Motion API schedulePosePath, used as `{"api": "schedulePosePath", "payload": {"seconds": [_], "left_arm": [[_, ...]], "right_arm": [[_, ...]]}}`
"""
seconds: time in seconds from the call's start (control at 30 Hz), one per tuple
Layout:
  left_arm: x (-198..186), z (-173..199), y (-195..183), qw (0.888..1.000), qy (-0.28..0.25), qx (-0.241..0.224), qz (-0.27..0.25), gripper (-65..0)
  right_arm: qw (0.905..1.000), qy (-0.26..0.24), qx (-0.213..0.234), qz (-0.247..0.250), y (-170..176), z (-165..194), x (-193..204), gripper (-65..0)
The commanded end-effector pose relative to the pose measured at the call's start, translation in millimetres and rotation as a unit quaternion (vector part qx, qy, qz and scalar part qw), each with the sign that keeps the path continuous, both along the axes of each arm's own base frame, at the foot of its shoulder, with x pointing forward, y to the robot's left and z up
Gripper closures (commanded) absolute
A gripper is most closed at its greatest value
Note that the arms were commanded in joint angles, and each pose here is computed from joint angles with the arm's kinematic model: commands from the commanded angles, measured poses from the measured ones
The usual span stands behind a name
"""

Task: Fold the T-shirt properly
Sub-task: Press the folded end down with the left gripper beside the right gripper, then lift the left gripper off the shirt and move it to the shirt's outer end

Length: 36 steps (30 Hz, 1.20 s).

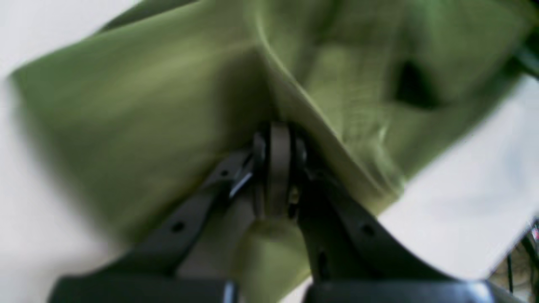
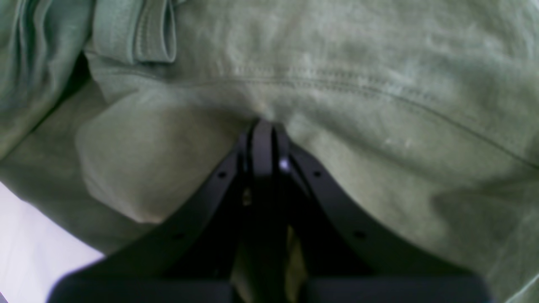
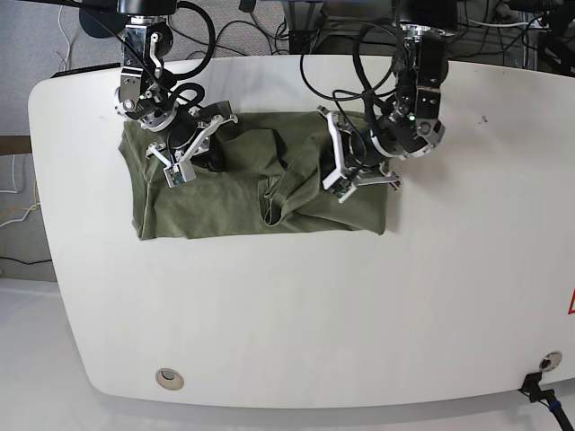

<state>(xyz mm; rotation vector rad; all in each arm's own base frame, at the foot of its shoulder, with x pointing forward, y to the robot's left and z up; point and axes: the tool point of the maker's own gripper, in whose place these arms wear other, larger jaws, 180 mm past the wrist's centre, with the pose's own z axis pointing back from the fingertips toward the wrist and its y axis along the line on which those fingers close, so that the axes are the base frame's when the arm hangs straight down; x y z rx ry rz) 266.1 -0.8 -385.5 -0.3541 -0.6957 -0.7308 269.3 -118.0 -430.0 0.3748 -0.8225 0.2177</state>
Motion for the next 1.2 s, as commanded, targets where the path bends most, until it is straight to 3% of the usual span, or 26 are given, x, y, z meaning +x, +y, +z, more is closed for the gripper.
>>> {"api": "schedulePosePath", "payload": {"seconds": [0.0, 0.13, 0.23, 0.37, 0.47, 0.67, 0.87, 1.0, 1.17], "left_arm": [[5, 19, -21, 0.999, -0.022, -0.038, -0.012, 0.0], [-6, 36, -61, 0.993, -0.017, -0.102, -0.053, 0.0], [-6, 65, -72, 0.987, -0.045, -0.137, -0.065, 0.0], [10, 96, -43, 0.986, -0.109, -0.122, -0.044, 0.0], [31, 97, -8, 0.987, -0.129, -0.089, -0.018, 0.0], [44, 61, 15, 0.995, -0.083, -0.062, 0.002, 0.0], [27, 30, -29, 0.992, -0.048, -0.111, -0.044, 0.0], [27, -10, -30, 0.994, 0.01, -0.1, -0.043, 0.0], [41, 16, -24, 0.992, -0.041, -0.11, -0.046, 0.0]], "right_arm": [[0.9991, 0.032, -0.027, 0.011, -4, -12, -11, 0.0], [0.9991, 0.032, -0.027, 0.01, -5, -12, -11, 0.0], [0.9991, 0.032, -0.027, 0.01, -5, -12, -11, 0.0], [0.9991, 0.03, -0.027, 0.01, -5, -11, -9, 0.0], [0.9991, 0.031, -0.028, 0.009, -5, -11, -9, 0.0], [0.9992, 0.029, -0.025, 0.009, -4, -10, -8, 0.0], [0.9993, 0.029, -0.022, 0.008, -2, -10, -8, 0.0], [0.9993, 0.03, -0.02, 0.008, 1, -11, -8, 0.0], [0.9993, 0.031, -0.018, 0.008, 2, -12, -10, 0.0]]}}
